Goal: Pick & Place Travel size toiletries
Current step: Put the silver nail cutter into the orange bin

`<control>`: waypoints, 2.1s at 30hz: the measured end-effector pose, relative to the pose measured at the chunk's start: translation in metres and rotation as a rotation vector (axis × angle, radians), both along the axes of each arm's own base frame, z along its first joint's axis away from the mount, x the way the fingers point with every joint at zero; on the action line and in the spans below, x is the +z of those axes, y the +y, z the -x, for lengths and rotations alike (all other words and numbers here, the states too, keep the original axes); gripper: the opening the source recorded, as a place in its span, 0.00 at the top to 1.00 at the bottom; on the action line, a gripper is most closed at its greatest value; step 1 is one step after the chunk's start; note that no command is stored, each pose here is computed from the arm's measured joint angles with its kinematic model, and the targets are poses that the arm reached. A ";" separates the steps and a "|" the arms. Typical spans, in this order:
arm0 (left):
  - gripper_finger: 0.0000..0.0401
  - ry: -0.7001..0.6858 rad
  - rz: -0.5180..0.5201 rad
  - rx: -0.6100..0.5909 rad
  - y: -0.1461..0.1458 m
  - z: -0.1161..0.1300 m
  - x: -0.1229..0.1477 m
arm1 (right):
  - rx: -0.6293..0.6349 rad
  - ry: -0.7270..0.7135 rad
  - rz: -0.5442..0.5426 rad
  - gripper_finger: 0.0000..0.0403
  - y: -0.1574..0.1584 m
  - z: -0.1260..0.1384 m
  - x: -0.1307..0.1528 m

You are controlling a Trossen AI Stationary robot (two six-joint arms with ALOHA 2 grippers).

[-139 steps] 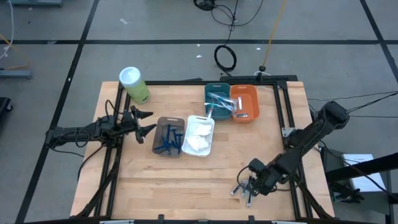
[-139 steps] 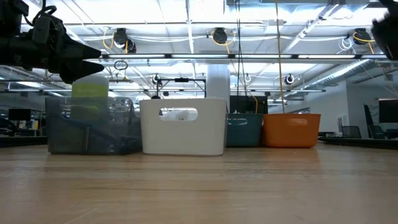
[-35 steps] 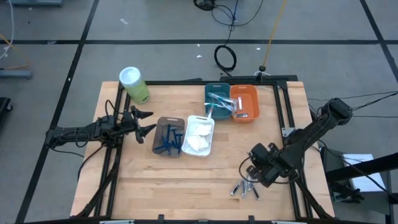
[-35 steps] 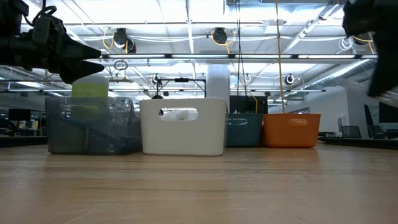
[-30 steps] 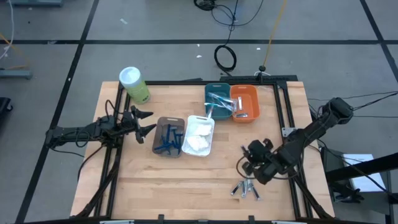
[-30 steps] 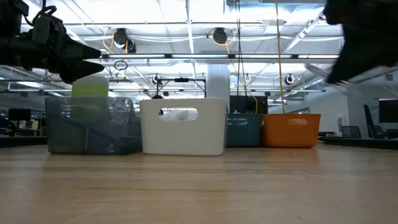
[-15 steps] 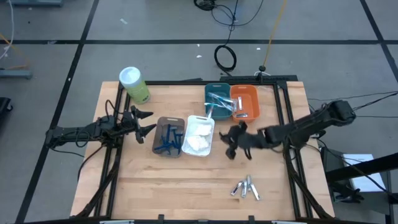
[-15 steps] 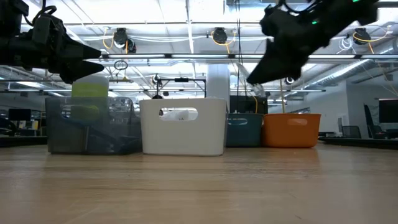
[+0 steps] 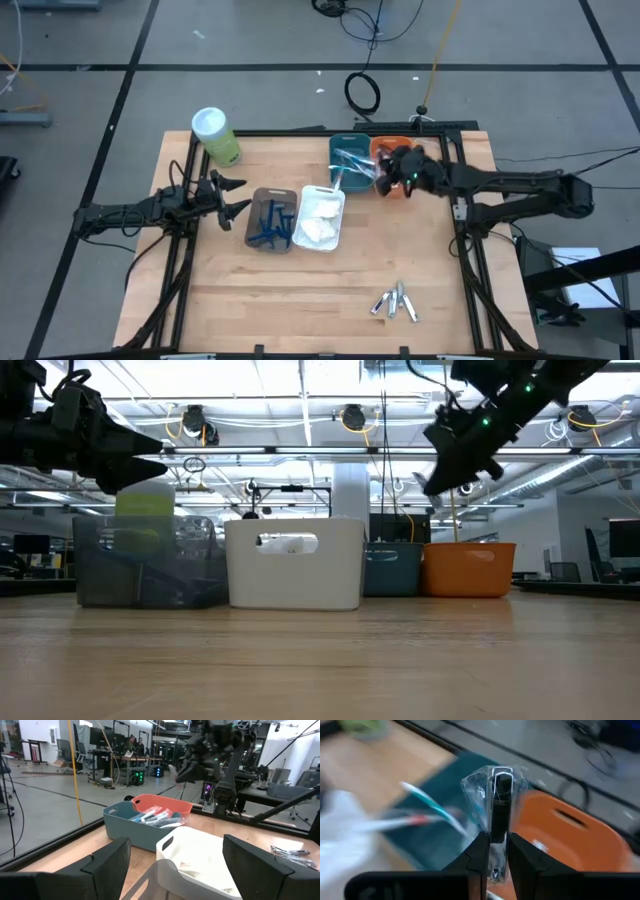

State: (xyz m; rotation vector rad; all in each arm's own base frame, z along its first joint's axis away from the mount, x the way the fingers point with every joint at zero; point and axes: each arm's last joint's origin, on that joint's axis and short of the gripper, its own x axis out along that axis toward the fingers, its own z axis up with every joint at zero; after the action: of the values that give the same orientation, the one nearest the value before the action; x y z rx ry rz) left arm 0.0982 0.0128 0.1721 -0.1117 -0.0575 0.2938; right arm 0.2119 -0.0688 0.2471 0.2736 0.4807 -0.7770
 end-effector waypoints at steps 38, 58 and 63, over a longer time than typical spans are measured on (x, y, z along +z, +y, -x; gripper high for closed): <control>0.24 0.000 0.000 0.000 0.000 0.000 0.000 | -0.184 0.165 -0.175 0.65 -0.025 0.044 -0.058; 0.24 0.000 0.000 0.000 0.000 0.000 0.000 | 0.708 -0.130 -0.148 0.64 0.115 -0.009 0.002; 0.24 0.000 0.000 0.000 0.000 0.000 0.000 | 0.688 0.102 -0.303 0.64 0.185 -0.009 -0.007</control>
State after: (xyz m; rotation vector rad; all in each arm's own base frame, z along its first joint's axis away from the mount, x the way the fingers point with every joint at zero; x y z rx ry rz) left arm 0.0982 0.0128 0.1721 -0.1117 -0.0579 0.2938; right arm 0.2204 0.1164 0.2405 0.3230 0.7370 -0.0439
